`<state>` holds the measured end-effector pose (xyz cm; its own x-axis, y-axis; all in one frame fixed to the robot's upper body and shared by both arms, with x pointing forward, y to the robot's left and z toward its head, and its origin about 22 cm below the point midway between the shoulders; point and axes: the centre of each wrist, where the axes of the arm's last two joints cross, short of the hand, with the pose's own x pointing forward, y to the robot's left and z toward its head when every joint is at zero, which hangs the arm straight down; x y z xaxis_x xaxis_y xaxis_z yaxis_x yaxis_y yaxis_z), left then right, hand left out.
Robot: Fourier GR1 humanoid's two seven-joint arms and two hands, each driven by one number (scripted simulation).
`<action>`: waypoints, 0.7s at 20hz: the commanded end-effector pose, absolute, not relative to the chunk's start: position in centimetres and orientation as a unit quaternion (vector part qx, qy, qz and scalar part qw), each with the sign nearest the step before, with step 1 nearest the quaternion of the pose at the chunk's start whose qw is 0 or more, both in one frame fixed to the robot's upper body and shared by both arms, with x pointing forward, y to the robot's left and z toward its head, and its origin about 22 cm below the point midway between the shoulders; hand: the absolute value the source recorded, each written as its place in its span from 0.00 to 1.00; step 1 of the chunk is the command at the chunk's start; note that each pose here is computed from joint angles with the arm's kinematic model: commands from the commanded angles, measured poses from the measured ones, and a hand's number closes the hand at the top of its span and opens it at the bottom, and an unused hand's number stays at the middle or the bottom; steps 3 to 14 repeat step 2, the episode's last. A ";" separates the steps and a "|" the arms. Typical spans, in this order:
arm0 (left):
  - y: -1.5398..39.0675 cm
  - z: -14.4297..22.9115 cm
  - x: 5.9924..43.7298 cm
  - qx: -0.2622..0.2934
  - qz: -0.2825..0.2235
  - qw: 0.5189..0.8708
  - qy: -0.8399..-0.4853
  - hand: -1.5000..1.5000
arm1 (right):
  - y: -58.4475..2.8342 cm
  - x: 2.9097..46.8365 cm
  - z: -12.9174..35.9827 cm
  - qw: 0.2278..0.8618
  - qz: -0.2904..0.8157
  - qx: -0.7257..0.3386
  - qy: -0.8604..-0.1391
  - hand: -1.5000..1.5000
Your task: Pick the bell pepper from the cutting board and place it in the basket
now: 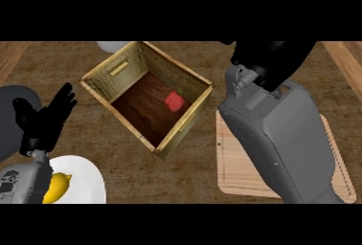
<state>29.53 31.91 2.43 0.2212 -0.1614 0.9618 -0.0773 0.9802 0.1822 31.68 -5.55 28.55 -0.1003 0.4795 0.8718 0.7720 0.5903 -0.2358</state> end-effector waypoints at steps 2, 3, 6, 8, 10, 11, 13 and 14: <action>32.4 3.0 29.1 0.098 -0.015 0.775 -0.624 0.50 | -7.3 27.2 26.7 0.609 -0.165 -0.385 -0.673 0.00; 32.4 3.0 29.1 0.098 -0.015 0.775 -0.624 0.50 | -7.3 27.2 26.7 0.609 -0.165 -0.385 -0.673 0.00; 32.4 3.0 29.1 0.098 -0.015 0.775 -0.624 0.50 | -7.3 27.2 26.7 0.609 -0.165 -0.385 -0.673 0.00; 32.4 3.0 29.1 0.098 -0.015 0.775 -0.624 0.50 | -7.3 27.2 26.7 0.609 -0.165 -0.385 -0.673 0.00; 32.4 3.0 29.1 0.098 -0.015 0.775 -0.624 0.50 | -7.3 27.2 26.7 0.609 -0.165 -0.385 -0.673 0.00; 32.4 3.0 29.1 0.098 -0.015 0.775 -0.624 0.50 | -7.3 27.2 26.7 0.609 -0.165 -0.385 -0.673 0.00; 32.4 3.0 29.1 0.098 -0.015 0.775 -0.624 0.50 | -7.3 27.2 26.7 0.609 -0.165 -0.385 -0.673 0.00; 32.4 3.0 29.1 0.098 -0.015 0.775 -0.624 0.50 | -7.3 27.2 26.7 0.609 -0.165 -0.385 -0.673 0.00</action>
